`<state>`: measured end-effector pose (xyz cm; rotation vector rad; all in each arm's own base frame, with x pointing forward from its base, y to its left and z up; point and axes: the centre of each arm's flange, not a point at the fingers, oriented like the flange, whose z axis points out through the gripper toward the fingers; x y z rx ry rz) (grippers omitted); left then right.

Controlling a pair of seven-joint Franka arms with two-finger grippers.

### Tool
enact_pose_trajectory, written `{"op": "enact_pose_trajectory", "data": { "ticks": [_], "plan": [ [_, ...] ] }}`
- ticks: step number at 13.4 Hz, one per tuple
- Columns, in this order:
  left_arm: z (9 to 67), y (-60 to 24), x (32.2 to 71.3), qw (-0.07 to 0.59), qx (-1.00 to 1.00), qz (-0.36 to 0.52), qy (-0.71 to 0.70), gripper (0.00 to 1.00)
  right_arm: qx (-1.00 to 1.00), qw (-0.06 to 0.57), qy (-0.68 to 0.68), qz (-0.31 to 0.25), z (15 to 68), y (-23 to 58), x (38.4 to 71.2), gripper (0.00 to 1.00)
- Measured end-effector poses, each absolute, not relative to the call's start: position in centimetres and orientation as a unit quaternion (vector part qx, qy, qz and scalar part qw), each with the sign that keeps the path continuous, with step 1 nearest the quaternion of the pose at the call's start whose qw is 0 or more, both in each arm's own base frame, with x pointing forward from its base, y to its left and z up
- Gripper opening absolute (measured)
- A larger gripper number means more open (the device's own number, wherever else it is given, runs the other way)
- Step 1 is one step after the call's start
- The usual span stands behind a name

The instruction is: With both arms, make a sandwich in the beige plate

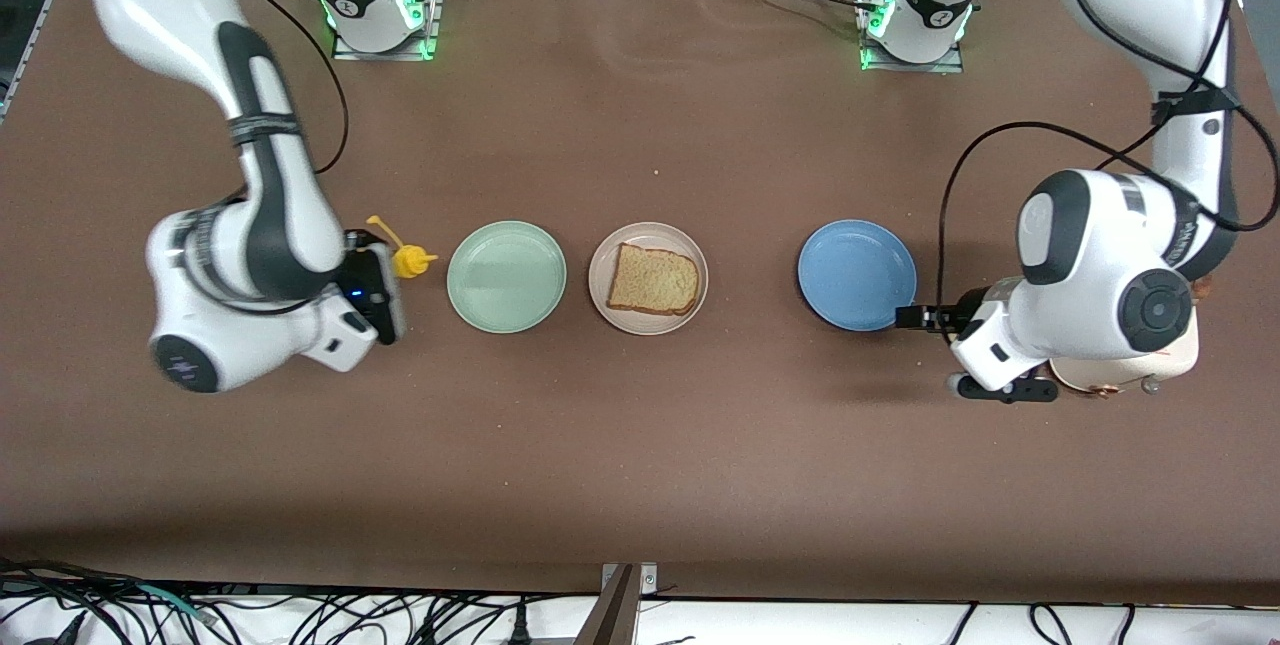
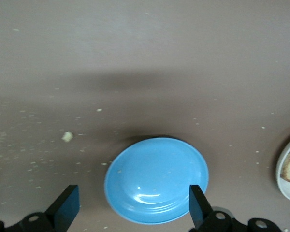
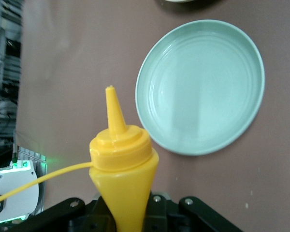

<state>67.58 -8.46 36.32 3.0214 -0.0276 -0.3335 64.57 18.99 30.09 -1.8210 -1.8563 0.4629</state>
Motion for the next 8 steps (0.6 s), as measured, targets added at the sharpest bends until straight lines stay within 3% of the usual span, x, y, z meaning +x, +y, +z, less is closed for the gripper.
{"op": "enact_pose_trajectory", "data": {
  "ticks": [8],
  "plan": [
    [40.5,-2.5,67.3,0.023,0.996,-0.09,0.017,1.0,-0.752,0.025,-0.622,0.215,29.1,38.2,57.5,0.14]
  ]
}}
